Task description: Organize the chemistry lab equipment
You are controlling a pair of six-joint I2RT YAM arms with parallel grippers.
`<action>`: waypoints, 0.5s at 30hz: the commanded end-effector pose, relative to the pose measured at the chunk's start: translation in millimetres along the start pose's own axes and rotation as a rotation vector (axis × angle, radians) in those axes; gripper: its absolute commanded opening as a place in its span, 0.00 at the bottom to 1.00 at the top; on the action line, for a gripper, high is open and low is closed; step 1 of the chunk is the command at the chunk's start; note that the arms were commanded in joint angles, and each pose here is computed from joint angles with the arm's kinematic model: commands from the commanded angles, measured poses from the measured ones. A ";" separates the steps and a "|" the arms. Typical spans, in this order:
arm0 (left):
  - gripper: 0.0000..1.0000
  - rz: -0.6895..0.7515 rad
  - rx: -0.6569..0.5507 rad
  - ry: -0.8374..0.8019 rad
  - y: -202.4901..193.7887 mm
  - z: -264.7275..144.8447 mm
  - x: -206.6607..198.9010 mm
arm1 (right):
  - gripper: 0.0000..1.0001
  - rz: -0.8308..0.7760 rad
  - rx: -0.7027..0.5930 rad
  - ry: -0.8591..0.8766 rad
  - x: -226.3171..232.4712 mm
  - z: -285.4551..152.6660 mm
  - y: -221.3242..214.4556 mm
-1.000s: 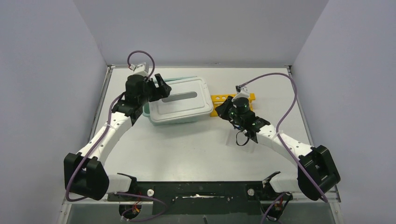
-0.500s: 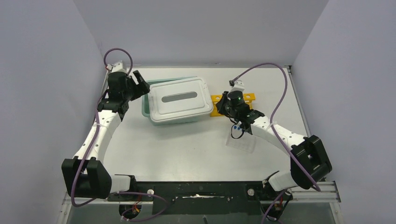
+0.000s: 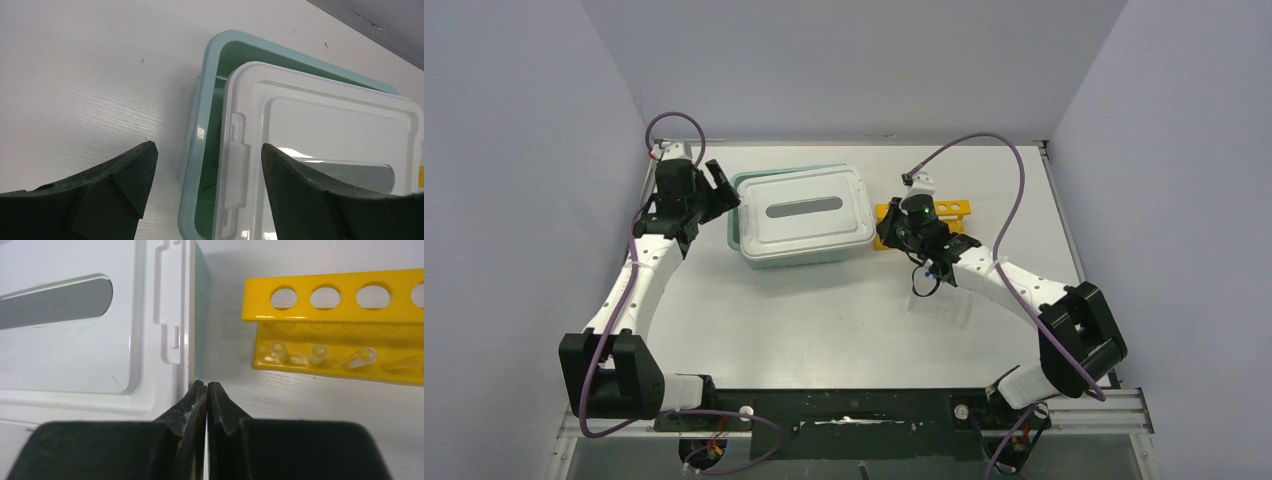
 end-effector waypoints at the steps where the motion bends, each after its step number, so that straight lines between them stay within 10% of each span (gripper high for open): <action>1: 0.76 -0.003 -0.026 -0.019 8.7 -0.5 -4.6 | 0.02 -0.010 -0.105 0.075 25.7 0.5 37.9; 15: 0.75 -0.011 -0.019 -0.080 5.5 -2.9 -12.3 | 0.02 -0.020 -0.124 0.081 30.4 4.7 47.6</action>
Point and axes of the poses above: each gripper's point midway between its finger pads, its own z axis out along the fingers, its own x axis along the line the jaws close on, y = z × x, the point moved 3 cm from there along -z, back along the fingers, and after that the axes turned 8 degrees about -z, right-handed, at the moved point
